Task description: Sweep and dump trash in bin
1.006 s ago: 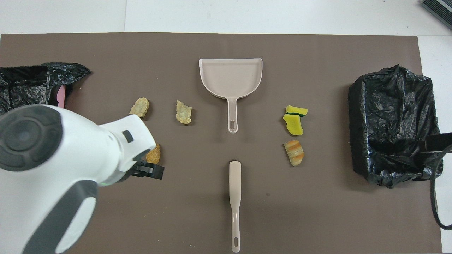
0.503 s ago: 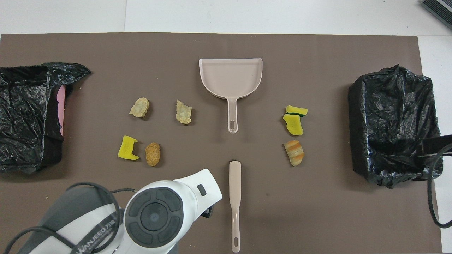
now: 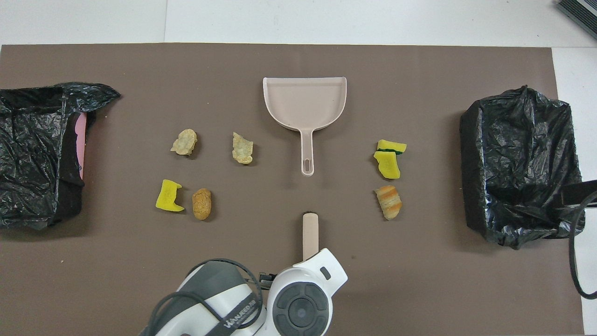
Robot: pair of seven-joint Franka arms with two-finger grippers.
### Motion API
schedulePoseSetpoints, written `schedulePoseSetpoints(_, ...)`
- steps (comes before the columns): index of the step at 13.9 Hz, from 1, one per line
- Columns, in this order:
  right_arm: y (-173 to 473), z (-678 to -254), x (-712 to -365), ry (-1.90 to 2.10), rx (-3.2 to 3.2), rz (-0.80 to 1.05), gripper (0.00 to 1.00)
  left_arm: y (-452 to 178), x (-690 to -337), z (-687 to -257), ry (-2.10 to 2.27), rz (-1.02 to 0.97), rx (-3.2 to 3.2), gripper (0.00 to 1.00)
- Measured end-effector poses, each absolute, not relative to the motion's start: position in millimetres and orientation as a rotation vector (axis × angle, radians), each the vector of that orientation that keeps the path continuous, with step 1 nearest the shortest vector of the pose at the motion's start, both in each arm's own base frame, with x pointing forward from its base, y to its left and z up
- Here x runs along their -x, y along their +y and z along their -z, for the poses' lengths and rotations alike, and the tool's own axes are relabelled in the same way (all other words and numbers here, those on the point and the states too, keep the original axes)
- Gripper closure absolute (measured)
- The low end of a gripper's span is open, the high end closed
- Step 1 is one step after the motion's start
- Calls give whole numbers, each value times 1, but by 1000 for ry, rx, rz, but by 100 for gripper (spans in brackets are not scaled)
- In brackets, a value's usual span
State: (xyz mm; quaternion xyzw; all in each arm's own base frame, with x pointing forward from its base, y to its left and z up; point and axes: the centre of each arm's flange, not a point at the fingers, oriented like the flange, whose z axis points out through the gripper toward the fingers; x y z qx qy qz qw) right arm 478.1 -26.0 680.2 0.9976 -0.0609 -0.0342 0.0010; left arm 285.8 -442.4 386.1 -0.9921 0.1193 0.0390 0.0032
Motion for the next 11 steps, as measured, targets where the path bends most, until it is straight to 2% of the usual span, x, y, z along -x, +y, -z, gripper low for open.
schedulePoseSetpoints(4,-24,-680,-478,-186,-3132,109,0,-470,-257,-331,450,-181,3045,0)
schedulePoseSetpoints(8,-26,-678,-478,-191,-3131,117,0,-478,-249,-327,461,-185,3037,0)
schedulePoseSetpoints(9,-26,-677,-478,-192,-3131,120,0,-478,-251,-329,456,-181,3041,7)
schedulePoseSetpoints(10,-26,-676,-478,-193,-3131,124,0,-479,-252,-331,448,-178,3045,7)
schedulePoseSetpoints(11,-26,-675,-478,-193,-3131,127,0,-479,-252,-333,440,-177,3046,15)
